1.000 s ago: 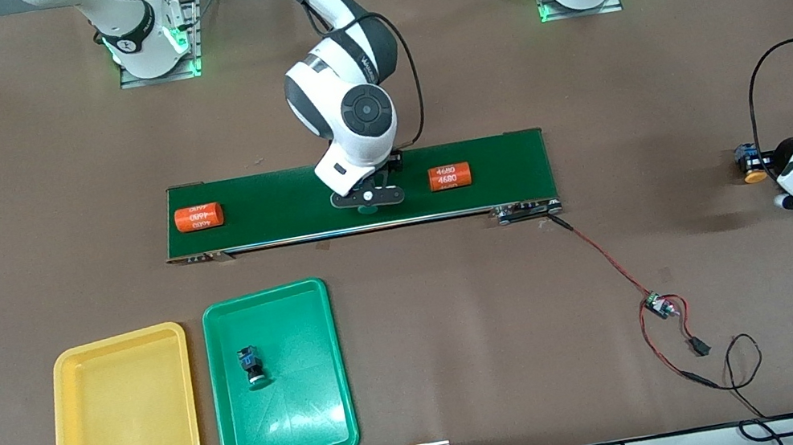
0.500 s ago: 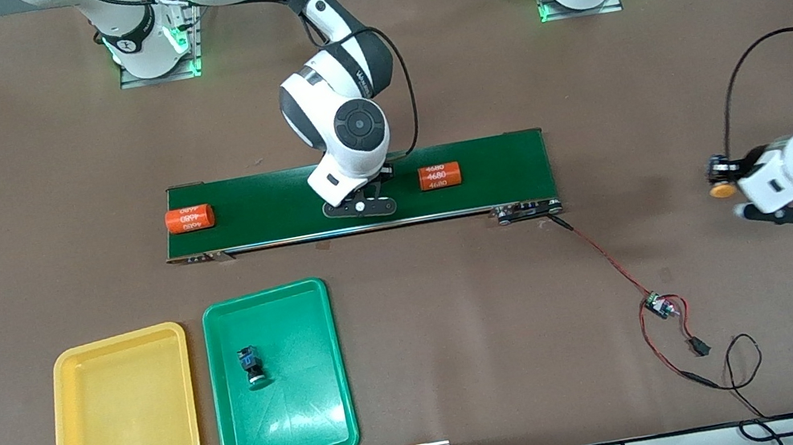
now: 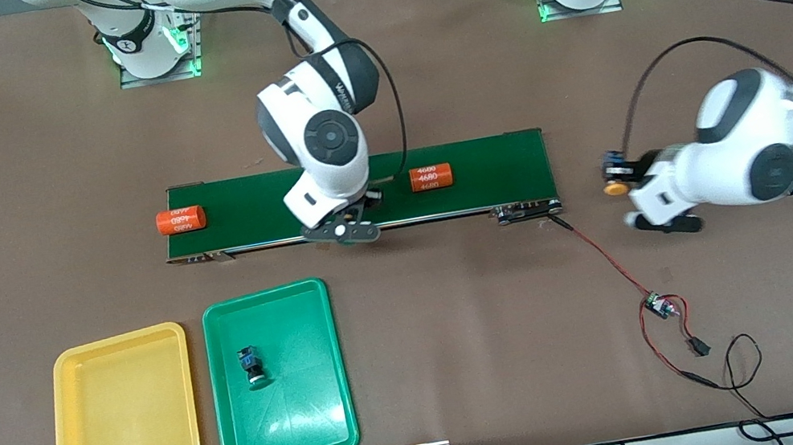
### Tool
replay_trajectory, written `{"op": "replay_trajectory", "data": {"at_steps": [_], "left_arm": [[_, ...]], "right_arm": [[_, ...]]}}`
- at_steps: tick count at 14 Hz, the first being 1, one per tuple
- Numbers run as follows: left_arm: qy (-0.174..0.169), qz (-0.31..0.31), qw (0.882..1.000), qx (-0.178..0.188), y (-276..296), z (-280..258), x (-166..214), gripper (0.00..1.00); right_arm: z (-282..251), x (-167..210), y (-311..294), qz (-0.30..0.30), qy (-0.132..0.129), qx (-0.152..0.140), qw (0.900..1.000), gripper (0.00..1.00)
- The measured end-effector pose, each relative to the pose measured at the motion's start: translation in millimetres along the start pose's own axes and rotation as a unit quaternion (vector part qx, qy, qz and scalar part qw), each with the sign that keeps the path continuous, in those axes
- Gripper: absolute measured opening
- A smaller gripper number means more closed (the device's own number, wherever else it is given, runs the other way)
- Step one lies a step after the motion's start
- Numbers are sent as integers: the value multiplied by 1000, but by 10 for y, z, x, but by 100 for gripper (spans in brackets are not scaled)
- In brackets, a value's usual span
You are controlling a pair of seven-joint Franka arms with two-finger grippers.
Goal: Sort buttons by color to trays
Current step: 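Drop the green button in the green tray while the left gripper places yellow button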
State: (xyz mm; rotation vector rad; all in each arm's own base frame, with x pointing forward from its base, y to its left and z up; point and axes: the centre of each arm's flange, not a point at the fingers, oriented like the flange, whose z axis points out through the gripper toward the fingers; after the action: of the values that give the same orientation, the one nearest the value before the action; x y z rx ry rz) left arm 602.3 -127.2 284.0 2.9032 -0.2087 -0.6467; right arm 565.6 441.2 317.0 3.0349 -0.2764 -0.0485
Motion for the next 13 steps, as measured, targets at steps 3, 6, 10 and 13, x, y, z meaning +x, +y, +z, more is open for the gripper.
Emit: {"op": "replay_trajectory", "data": {"at_steps": [3, 6, 10, 13], "left_arm": [[-5, -2, 1000, 31, 1115, 268, -95, 32], [14, 6, 999, 31, 1721, 505, -129, 32], [13, -15, 999, 28, 1783, 757, -29, 36], [14, -31, 999, 26, 1701, 747, 18, 63]], "right_arm": [[-214, 530, 354, 9, 35, 24, 999, 33], [-64, 1055, 762, -19, 68, 31, 997, 33], [339, 1291, 769, -47, 110, 31, 992, 33], [609, 1361, 671, -67, 139, 30, 988, 33]]}}
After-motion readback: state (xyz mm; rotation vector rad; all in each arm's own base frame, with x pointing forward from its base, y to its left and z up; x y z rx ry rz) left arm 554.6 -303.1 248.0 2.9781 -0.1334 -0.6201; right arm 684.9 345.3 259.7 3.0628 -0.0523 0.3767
